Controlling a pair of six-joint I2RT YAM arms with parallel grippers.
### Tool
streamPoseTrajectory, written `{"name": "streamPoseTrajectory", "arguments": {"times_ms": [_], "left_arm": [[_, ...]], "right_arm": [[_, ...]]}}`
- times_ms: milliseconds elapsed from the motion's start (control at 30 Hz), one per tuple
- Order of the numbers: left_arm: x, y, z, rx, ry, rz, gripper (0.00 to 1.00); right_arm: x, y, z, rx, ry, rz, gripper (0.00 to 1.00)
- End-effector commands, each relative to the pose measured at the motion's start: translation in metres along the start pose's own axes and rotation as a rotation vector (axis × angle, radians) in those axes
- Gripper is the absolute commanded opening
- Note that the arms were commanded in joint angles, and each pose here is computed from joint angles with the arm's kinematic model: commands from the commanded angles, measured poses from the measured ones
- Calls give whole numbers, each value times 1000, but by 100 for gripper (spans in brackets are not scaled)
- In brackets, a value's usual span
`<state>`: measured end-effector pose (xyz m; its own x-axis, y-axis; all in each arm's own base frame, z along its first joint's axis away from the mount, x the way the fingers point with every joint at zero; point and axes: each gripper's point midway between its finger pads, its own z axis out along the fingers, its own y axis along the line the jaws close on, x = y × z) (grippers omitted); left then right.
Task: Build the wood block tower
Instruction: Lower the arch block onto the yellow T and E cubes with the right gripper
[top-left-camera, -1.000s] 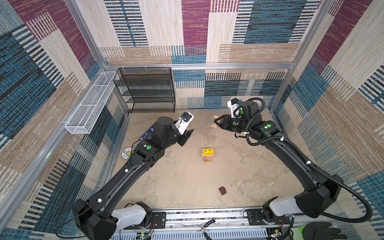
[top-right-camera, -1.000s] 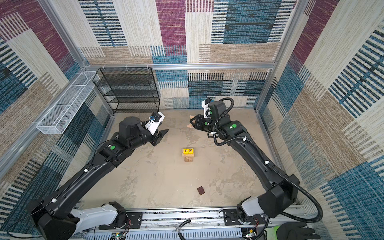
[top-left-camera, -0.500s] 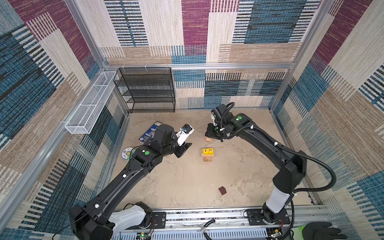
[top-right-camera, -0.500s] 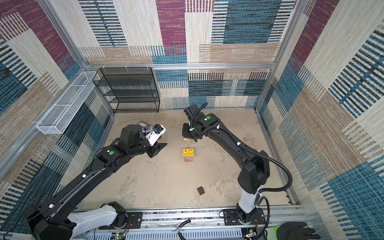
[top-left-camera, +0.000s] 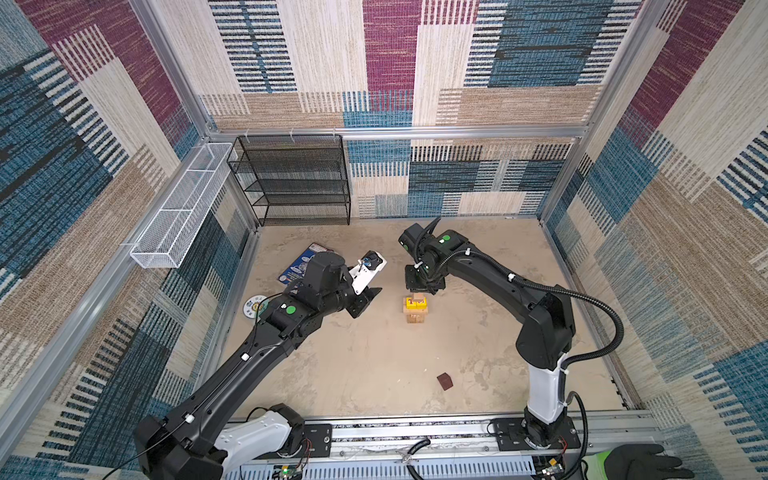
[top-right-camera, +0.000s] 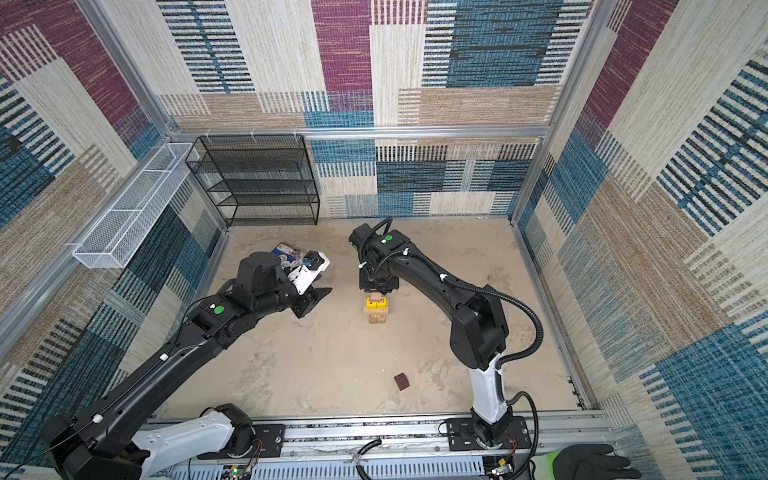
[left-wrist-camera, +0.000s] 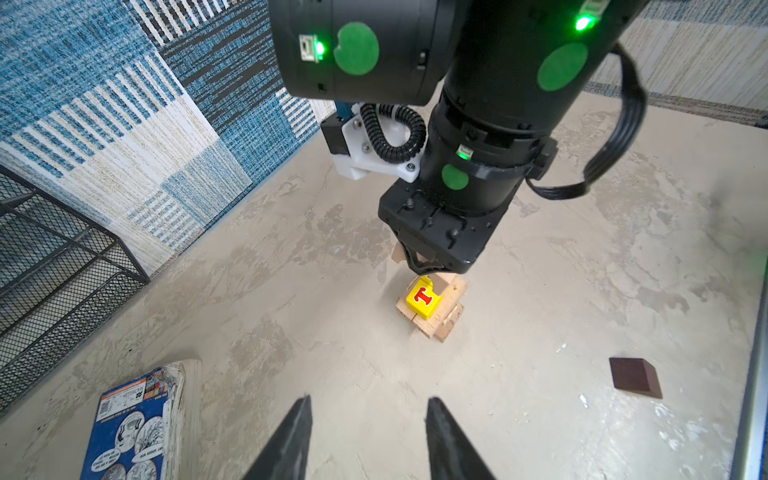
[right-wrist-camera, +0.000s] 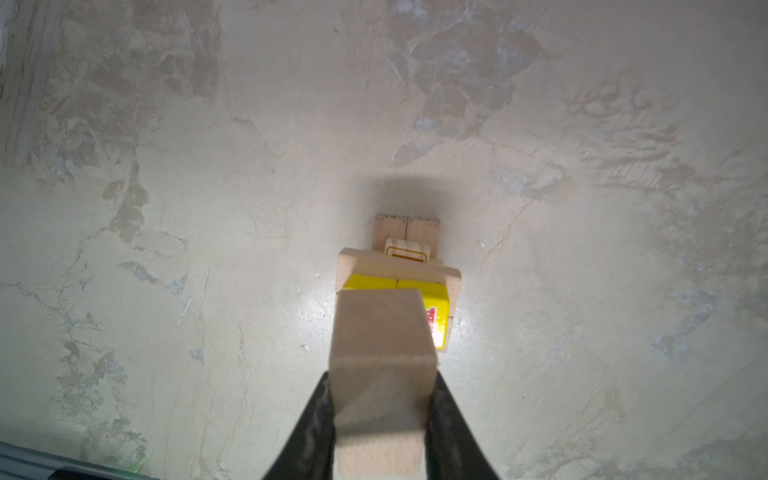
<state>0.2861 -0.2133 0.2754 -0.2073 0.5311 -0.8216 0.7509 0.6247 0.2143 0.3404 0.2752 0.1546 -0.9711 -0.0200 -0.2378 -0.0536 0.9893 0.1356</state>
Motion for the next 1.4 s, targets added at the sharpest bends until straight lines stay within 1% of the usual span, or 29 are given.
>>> {"name": "streamPoseTrajectory", "arguments": {"times_ms": [0, 333, 767, 1233, 1367], "left_arm": [[-3, -1, -2, 2, -17, 11, 48], [-4, -1, -4, -1, -26, 15, 47], [-4, 0, -6, -5, -30, 17, 45], [-4, 1, -7, -13, -33, 19, 44], [-4, 0, -7, -11, -31, 19, 43]], "right_arm": [[3, -5, 4, 29, 11, 0, 0], [10, -5, 15, 40, 56, -6, 0], [14, -9, 25, 66, 81, -7, 0], [12, -9, 30, 78, 90, -12, 0], [12, -9, 31, 82, 89, -16, 2]]}}
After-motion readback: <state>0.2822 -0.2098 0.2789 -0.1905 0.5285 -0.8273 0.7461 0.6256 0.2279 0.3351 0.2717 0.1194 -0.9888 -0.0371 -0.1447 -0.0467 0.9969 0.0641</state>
